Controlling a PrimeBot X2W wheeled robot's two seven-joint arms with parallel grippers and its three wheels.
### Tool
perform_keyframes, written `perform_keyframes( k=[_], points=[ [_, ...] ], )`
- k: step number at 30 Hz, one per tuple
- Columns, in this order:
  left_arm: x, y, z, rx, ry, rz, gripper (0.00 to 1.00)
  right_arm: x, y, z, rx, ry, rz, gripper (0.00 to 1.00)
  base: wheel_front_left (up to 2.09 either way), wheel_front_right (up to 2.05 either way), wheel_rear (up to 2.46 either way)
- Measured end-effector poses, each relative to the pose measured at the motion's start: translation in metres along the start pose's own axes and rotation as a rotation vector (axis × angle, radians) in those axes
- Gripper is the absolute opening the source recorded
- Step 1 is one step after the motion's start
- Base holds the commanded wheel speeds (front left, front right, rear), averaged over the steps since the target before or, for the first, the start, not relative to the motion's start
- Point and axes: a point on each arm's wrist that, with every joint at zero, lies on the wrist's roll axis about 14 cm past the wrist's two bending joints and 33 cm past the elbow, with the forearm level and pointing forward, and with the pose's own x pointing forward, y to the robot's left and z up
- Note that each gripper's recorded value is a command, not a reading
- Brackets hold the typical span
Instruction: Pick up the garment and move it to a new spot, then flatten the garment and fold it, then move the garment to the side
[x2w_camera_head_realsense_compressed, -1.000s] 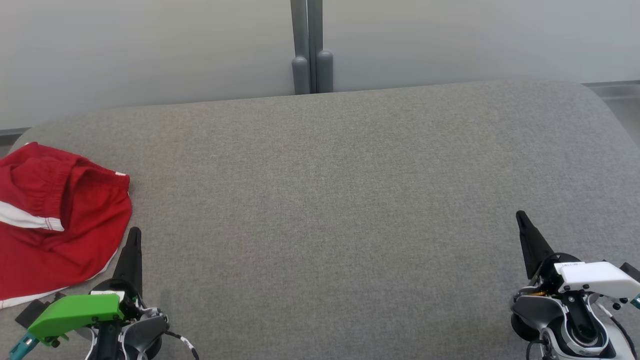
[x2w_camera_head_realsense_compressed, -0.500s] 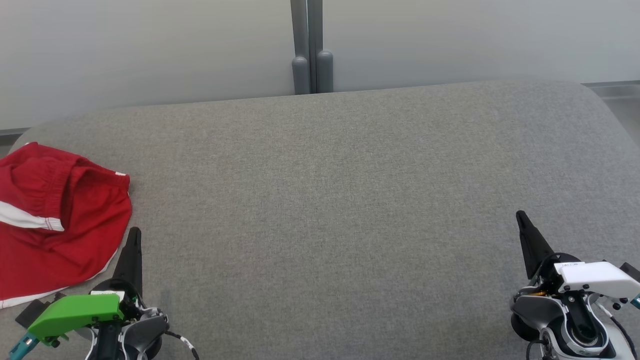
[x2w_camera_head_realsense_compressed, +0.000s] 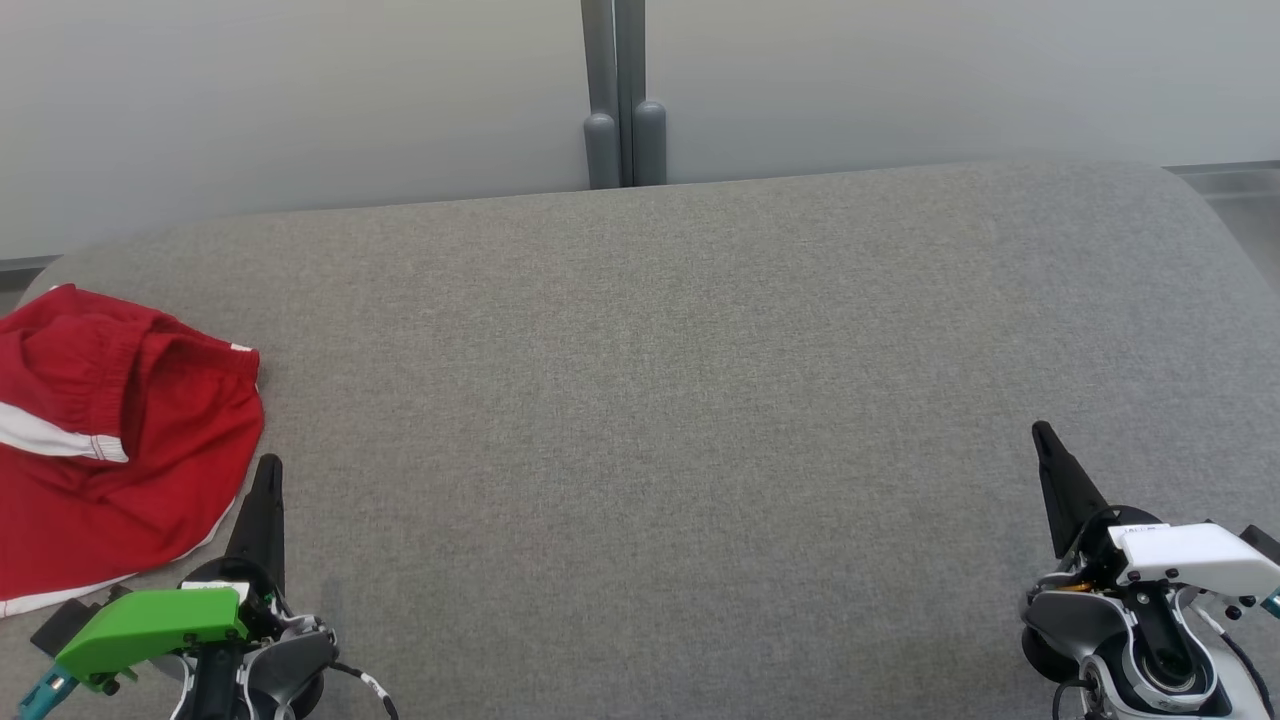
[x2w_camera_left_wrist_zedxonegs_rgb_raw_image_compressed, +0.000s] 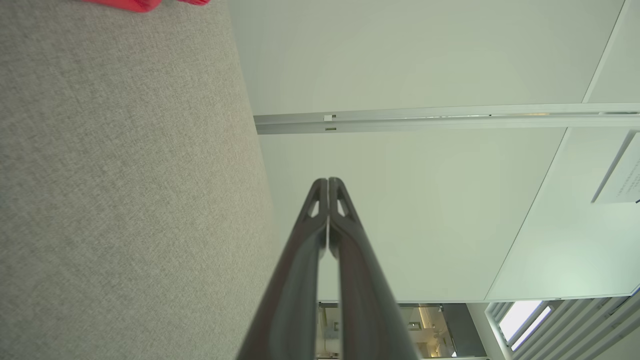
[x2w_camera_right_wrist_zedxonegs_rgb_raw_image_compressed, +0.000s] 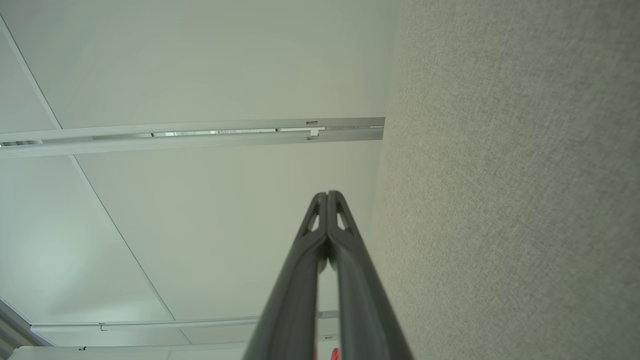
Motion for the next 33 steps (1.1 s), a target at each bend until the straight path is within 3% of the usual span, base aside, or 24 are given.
perform_keyframes(
  k=[17, 18, 26, 33],
  points=[
    [0.000, 0.000, 0.000, 0.000, 0.000, 0.000, 0.00, 0.000, 0.000, 0.000, 0.000, 0.000, 0.000, 0.00, 0.00, 0.00, 0.00],
    [0.000, 0.001, 0.000, -0.001, 0.000, 0.004, 1.00, 0.000, -0.001, 0.000, 0.001, 0.000, -0.004, 1.00, 0.00, 0.00, 0.00],
    [-0.010, 0.026, -0.004, 0.001, -0.006, 0.079, 1.00, -0.009, -0.023, -0.005, 0.001, -0.001, -0.067, 1.00, 0.00, 0.00, 0.00],
    [-0.010, 0.029, -0.002, 0.112, -0.016, 0.092, 1.00, -0.007, -0.023, -0.008, -0.090, 0.006, -0.071, 1.00, 0.00, 0.00, 0.00]
  ],
)
